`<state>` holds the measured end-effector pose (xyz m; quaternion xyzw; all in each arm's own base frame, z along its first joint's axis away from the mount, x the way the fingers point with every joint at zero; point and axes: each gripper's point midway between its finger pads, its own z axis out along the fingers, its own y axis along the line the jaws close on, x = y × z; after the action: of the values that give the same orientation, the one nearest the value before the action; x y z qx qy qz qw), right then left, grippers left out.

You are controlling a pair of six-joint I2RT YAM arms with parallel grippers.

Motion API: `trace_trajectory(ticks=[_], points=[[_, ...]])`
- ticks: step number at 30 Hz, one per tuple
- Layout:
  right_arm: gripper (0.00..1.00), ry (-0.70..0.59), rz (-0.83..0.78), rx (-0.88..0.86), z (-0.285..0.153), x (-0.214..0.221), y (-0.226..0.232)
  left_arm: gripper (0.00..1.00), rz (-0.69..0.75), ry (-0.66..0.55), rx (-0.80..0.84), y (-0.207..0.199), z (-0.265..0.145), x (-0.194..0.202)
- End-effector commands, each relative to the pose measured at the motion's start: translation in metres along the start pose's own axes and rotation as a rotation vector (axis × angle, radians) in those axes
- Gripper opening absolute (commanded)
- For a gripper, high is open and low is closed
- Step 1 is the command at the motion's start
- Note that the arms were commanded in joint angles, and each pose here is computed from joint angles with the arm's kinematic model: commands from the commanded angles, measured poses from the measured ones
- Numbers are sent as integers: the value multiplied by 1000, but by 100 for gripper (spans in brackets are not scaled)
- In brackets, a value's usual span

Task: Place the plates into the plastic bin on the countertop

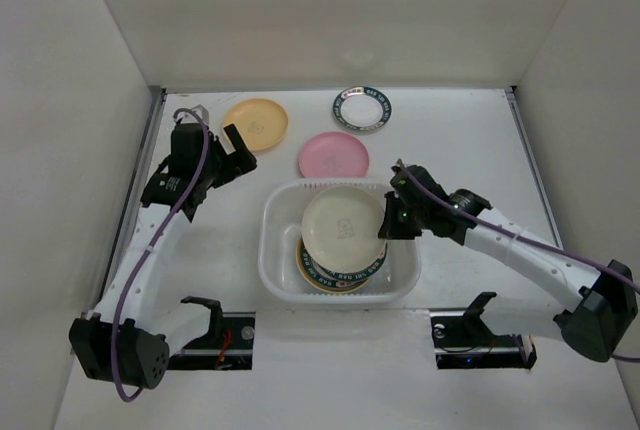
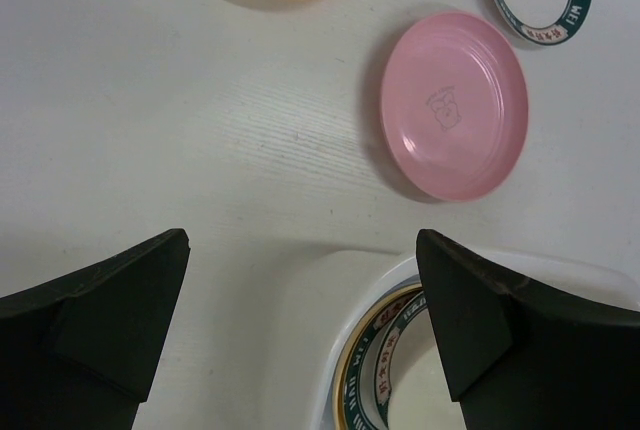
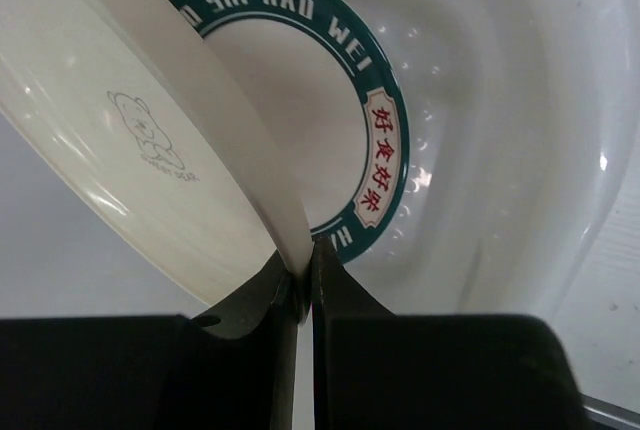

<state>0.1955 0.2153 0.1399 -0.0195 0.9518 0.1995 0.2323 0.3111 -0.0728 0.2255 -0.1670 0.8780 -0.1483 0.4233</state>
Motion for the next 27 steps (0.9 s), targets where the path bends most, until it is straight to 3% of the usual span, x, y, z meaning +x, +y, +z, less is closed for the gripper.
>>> trace_trajectory(ticks=[1, 7, 10, 14, 20, 27], points=[[7, 2, -78, 44, 0, 2, -3, 100, -4, -9, 13, -3, 4, 1], [22, 20, -150, 88, 4, 9, 1, 100, -26, 3, 21, -3, 20, 12], [36, 10, -163, 91, -1, 7, 5, 100, -39, 9, 25, -5, 30, 16], [63, -23, -167, 91, -14, 0, 7, 100, -56, 22, 33, -10, 46, 18], [72, -142, -163, 35, -51, -25, 22, 99, -127, 6, 15, -8, 78, 16], [73, -235, -139, -16, -75, -39, 28, 81, -473, -60, -86, 48, 137, 4]])
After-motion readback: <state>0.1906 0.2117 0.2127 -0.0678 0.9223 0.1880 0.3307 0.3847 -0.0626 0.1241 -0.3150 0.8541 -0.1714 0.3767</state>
